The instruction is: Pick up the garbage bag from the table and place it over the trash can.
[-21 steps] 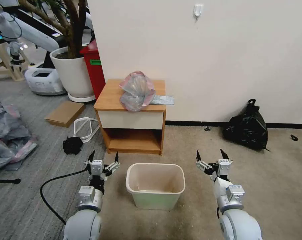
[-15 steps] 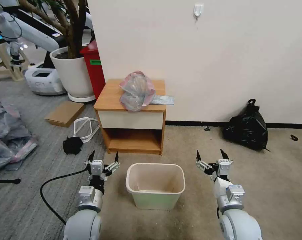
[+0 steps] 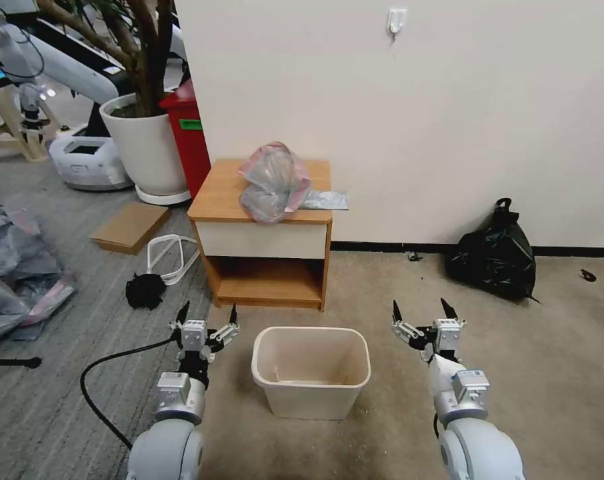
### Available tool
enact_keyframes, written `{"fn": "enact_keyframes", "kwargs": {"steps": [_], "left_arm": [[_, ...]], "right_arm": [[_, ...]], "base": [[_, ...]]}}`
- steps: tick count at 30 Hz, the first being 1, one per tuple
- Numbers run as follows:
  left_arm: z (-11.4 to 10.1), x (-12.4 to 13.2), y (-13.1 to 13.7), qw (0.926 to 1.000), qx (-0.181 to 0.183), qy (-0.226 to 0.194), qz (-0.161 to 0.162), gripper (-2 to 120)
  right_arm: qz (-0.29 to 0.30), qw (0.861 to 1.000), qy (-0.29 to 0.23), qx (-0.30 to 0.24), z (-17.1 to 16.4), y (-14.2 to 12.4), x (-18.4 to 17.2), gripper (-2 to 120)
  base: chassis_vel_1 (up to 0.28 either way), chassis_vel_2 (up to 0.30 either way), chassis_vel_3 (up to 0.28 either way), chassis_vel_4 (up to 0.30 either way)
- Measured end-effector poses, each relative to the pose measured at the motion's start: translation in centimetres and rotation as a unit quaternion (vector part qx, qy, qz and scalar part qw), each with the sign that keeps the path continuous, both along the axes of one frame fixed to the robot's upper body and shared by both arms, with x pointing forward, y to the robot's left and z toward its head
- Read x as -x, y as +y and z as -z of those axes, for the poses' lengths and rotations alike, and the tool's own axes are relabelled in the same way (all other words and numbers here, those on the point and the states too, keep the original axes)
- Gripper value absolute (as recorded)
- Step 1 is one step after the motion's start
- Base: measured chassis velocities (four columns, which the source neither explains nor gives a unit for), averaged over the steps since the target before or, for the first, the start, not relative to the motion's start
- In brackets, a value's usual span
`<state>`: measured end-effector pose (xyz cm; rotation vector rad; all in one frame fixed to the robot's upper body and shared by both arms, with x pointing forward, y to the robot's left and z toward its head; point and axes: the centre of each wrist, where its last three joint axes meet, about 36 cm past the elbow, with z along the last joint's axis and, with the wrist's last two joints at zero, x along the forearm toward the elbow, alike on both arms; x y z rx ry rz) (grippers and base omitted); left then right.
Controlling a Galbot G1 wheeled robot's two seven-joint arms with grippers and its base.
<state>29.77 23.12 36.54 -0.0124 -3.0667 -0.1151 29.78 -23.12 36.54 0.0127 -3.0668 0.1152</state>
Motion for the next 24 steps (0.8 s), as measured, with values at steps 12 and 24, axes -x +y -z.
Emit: {"fn": "enact_keyframes", "kwargs": {"steps": [12,24], "left_arm": [[0.0,0.0,0.0,1.0,0.0,0.0,0.0,100],[0.0,0.0,0.0,1.0,0.0,0.0,0.0,100]], "right_arm": [[0.0,1.0,0.0,0.0,0.0,0.0,0.0,100],[0.0,1.0,0.0,0.0,0.0,0.0,0.0,100]], "base": [[0.0,0.0,0.0,0.0],[0.0,0.0,0.0,0.0]]}}
